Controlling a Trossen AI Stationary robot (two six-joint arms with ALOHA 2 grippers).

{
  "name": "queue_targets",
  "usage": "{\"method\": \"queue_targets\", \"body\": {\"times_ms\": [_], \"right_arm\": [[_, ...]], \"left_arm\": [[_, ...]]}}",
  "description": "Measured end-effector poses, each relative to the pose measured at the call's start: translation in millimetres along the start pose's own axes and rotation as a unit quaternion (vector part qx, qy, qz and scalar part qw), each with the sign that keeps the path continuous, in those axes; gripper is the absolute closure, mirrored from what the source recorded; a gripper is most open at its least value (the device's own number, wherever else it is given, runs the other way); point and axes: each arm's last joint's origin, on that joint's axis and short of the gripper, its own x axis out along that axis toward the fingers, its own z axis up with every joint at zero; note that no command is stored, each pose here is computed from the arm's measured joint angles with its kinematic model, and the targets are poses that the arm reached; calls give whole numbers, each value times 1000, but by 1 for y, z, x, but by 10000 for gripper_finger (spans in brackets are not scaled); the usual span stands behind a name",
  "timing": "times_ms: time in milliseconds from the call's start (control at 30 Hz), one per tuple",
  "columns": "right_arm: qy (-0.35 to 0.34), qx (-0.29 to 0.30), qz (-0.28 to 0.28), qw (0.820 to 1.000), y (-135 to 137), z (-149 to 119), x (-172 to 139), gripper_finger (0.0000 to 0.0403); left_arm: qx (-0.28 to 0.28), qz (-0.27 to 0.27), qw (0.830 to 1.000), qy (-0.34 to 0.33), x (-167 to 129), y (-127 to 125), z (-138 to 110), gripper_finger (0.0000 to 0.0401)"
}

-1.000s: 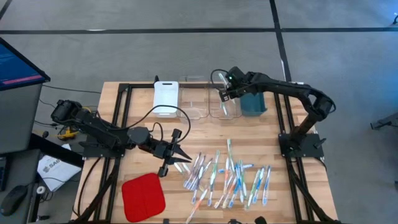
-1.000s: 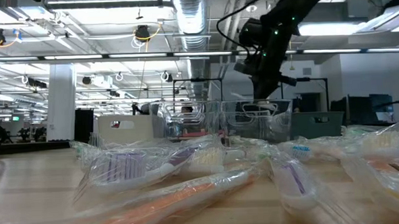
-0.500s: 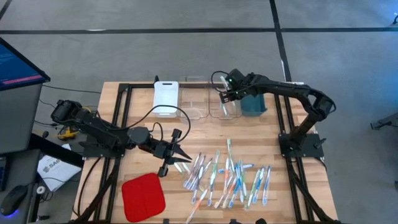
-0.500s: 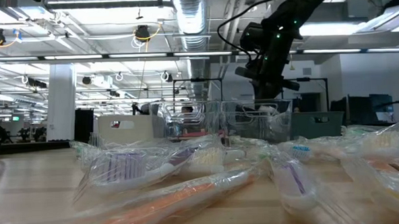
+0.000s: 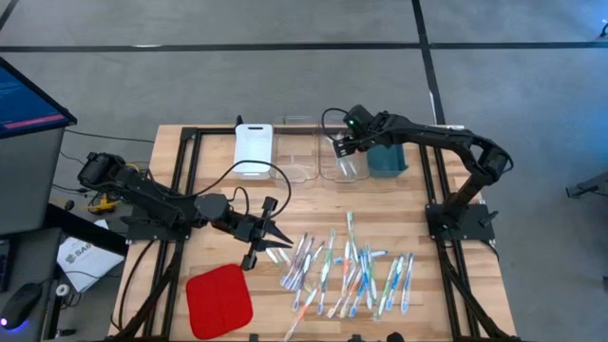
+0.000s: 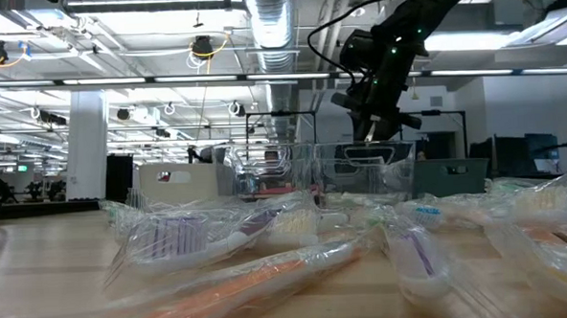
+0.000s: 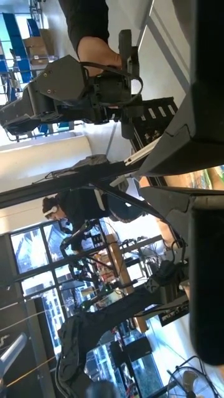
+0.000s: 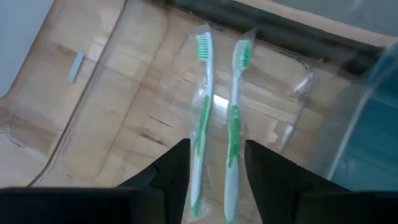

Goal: Pick & Place Toothbrushes
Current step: Put the blue toothbrush into the blue bin

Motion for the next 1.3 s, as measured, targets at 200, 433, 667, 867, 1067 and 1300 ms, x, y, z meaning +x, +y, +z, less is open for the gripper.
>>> {"method": "queue_targets", "body": {"times_ms": [200,433,667,867,1067,1300], "right_arm": [[-36,-45,30,998,13,1,-11,236],[-103,-140,100,980,44,-14,-63,242],[-166,-197,170,951,88,-72,-137,246],[-229,-275,168,918,124,-142,-174,243],[-255,-327,190,890,141,-177,-194,247],[-223,-305,180,908,123,-180,-203,248]], "left_arm": [[0,0,1000,0,0,0,0,368],[0,-1,1000,2,0,0,0,368],[0,3,1000,6,0,2,-2,368],[-2,9,1000,29,5,4,-14,368],[-20,22,997,66,15,11,-41,368],[-83,41,994,60,29,14,-67,368]]}}
